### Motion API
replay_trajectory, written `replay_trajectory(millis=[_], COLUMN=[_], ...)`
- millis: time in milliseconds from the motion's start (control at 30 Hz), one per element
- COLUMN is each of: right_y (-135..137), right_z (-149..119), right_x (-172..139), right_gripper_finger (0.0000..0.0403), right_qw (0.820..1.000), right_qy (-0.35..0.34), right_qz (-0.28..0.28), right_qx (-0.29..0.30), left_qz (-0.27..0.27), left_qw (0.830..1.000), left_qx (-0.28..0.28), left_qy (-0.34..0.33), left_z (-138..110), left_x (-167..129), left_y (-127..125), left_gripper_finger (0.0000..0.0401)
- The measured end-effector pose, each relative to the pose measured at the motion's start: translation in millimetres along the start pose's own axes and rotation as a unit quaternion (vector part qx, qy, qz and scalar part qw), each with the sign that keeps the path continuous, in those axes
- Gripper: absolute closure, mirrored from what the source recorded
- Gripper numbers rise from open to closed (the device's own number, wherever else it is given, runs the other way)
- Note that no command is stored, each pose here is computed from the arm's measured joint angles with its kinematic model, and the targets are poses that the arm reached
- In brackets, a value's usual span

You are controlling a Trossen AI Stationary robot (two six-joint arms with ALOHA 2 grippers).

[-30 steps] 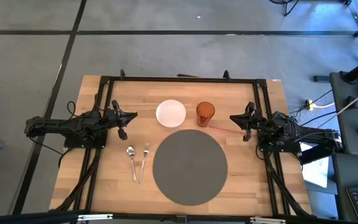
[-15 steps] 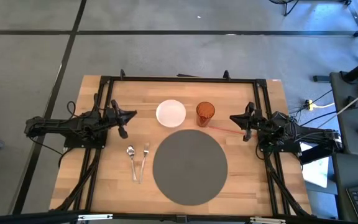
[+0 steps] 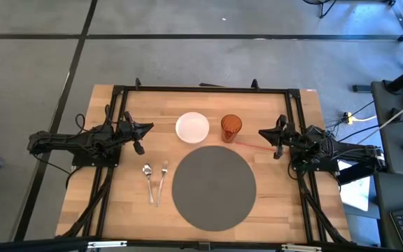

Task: Pick & Place Utensil
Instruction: Put the white bowl to the center of the gray mat

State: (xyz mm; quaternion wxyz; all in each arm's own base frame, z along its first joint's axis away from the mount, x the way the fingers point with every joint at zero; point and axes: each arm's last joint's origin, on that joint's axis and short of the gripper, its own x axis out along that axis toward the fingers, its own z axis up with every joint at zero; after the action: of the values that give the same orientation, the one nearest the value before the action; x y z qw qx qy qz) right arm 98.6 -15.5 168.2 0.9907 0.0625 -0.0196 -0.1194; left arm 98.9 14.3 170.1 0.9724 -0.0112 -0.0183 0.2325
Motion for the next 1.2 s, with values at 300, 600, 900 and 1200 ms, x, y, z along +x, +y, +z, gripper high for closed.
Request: replay_trajectory(millis=[300, 600, 900, 1200], right_y=[0, 0, 0, 0], right_z=[0, 0, 2, 2], right_x=[0, 0, 0, 0], right_gripper_finger=[0.0377, 0.0377, 0.0377, 0.0377], right_qw=[1.000, 1.000, 1.000, 0.999], right_qy=[0.000, 0.000, -0.009, -0.009], right_qz=[0.000, 0.000, 0.001, 0.000], right_qx=[0.000, 0.000, -0.002, -0.052], left_qz=[0.000, -0.040, -0.079, -0.078], left_qw=[0.999, 0.990, 0.986, 0.973], left_qx=[-0.050, -0.131, -0.140, -0.098], left_qy=[0.008, 0.014, 0.036, 0.194], left_z=[-2, 1, 46, 81], left_x=[0, 0, 13, 66], left_y=[0, -2, -11, -39], left_gripper_finger=[0.0397, 0.0397, 0.0398, 0.0398])
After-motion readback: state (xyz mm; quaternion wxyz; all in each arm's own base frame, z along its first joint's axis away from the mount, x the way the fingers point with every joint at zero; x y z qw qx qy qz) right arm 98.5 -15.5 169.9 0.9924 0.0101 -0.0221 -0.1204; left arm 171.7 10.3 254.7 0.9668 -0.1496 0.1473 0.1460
